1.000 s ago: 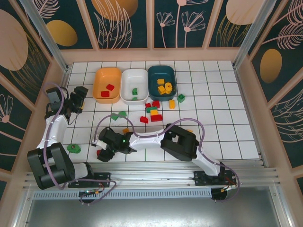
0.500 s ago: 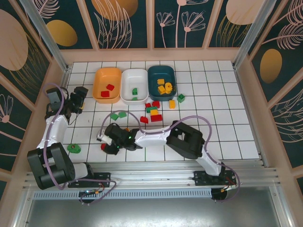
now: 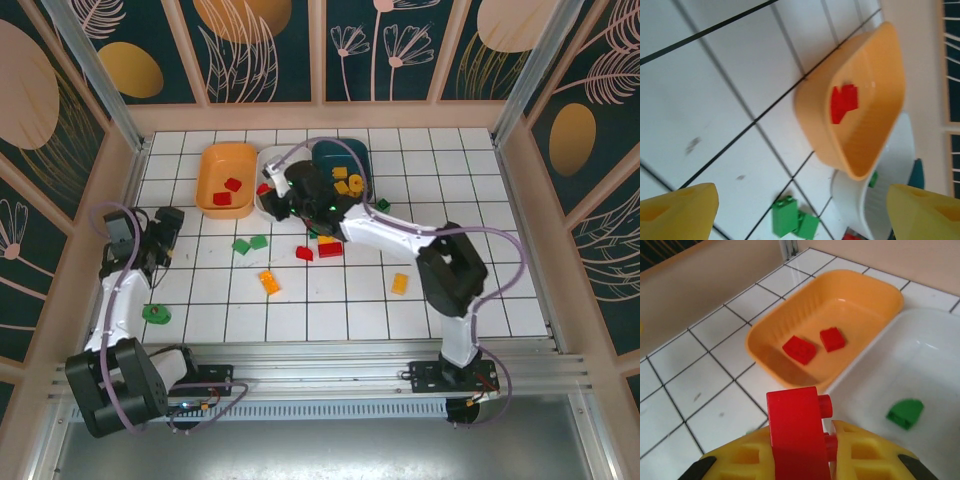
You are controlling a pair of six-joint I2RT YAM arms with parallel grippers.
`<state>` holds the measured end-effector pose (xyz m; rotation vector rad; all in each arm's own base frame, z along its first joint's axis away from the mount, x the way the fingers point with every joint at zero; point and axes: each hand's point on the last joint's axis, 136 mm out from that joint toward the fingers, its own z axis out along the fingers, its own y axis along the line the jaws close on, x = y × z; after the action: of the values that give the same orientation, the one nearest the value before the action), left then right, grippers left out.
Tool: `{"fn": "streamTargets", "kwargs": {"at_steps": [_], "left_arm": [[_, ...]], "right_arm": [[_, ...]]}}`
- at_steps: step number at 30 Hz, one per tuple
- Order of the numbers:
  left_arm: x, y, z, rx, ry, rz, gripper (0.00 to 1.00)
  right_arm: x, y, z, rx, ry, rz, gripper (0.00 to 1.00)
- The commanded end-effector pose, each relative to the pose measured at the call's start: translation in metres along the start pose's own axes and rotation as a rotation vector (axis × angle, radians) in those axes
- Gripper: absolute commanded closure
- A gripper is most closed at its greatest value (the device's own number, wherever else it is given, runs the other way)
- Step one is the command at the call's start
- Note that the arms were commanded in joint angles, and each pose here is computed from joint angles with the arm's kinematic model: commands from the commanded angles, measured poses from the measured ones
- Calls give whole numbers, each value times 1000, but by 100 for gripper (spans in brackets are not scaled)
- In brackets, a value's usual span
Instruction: Sort the legos into containers by color
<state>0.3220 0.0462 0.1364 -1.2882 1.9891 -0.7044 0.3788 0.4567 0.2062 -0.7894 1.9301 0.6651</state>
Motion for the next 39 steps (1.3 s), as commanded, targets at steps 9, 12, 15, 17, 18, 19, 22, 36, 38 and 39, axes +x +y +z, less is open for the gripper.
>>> {"fn": "streamTargets", "kwargs": {"at_steps": [9, 12, 15, 17, 18, 19, 22, 36, 38, 39], "left_arm": [[14, 26, -18, -72, -1, -46, 2], [16, 27, -19, -80, 11, -29, 2], [14, 30, -23, -102, -4, -33, 2], [11, 36, -29, -146, -34, -59, 1], [9, 39, -32, -159, -52, -73, 1], [8, 40, -35, -169, -69, -88, 1], [6, 56, -48, -245, -125, -182, 2], [19, 121, -85, -582, -273, -591, 2], [20, 134, -89, -655, -296, -596, 2], [20, 139, -92, -681, -314, -590, 1]], "right_arm": [[-12, -1, 112, 30, 30, -31, 80], [-13, -5, 130, 36, 31, -32, 73], [-19, -6, 134, 38, 23, -36, 50], [-24, -3, 131, 28, 13, -37, 44], [-29, 0, 127, 21, 7, -41, 42], [-34, 3, 122, 20, -1, -46, 41], [-46, 7, 107, 33, -14, -68, 39], [-19, -6, -9, 124, 8, -48, 39], [-9, -13, -18, 152, 36, -42, 39], [-4, -16, -22, 163, 52, -39, 39]]}}
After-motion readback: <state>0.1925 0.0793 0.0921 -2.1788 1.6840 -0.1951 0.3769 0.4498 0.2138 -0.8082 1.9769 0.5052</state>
